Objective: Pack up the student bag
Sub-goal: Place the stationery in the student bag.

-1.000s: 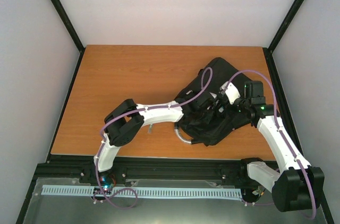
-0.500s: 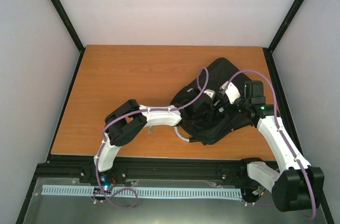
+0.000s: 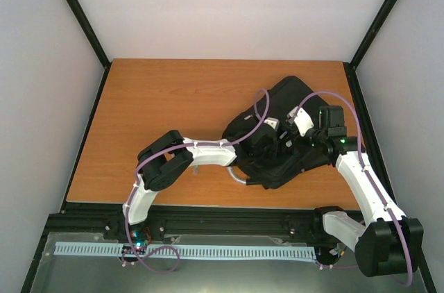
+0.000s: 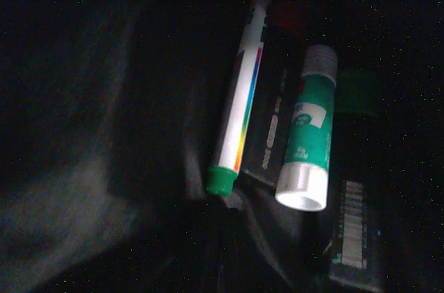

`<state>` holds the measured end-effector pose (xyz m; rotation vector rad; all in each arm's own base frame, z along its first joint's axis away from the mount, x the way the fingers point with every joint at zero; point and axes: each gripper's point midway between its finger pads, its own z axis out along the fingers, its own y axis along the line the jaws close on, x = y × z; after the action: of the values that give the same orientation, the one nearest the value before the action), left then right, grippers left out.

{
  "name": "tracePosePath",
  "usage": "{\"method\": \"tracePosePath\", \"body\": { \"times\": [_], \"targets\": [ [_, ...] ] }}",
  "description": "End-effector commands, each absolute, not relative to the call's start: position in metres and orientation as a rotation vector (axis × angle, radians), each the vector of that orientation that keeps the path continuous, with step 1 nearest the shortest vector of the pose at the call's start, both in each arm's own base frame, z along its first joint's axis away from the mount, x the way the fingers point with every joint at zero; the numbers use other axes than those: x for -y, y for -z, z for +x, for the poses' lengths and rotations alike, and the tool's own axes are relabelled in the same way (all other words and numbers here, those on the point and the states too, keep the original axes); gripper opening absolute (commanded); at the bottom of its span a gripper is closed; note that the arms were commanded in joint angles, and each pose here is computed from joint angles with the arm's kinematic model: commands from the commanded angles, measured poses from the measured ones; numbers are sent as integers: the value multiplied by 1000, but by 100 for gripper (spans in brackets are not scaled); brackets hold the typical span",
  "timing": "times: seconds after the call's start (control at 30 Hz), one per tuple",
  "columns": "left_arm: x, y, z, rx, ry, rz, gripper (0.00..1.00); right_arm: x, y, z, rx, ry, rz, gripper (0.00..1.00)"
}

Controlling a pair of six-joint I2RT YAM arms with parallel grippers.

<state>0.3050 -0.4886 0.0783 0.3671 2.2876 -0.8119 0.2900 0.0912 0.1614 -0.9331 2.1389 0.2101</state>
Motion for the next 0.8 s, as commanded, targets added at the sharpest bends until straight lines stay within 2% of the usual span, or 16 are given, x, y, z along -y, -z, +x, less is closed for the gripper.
{"method": "tracePosePath", "body": {
  "times": [0.0,0.07,0.23,0.47,0.77],
  "targets": [
    [477,-117,316,-2218,846,298,1,-100,-165,284,-2120,-266,-957,3],
    [471,-125,311,-2225,837,327,2,-99,-165,285,-2124,-257,-953,3],
    [452,-121,290,-2284,809,410,23,-97,-164,287,-2128,-245,-947,3],
    [396,-113,252,-2358,738,497,30,-97,-164,287,-2130,-244,-949,3],
    [289,-97,234,-2465,272,492,45,-97,-162,288,-2134,-245,-956,3]
  ]
}}
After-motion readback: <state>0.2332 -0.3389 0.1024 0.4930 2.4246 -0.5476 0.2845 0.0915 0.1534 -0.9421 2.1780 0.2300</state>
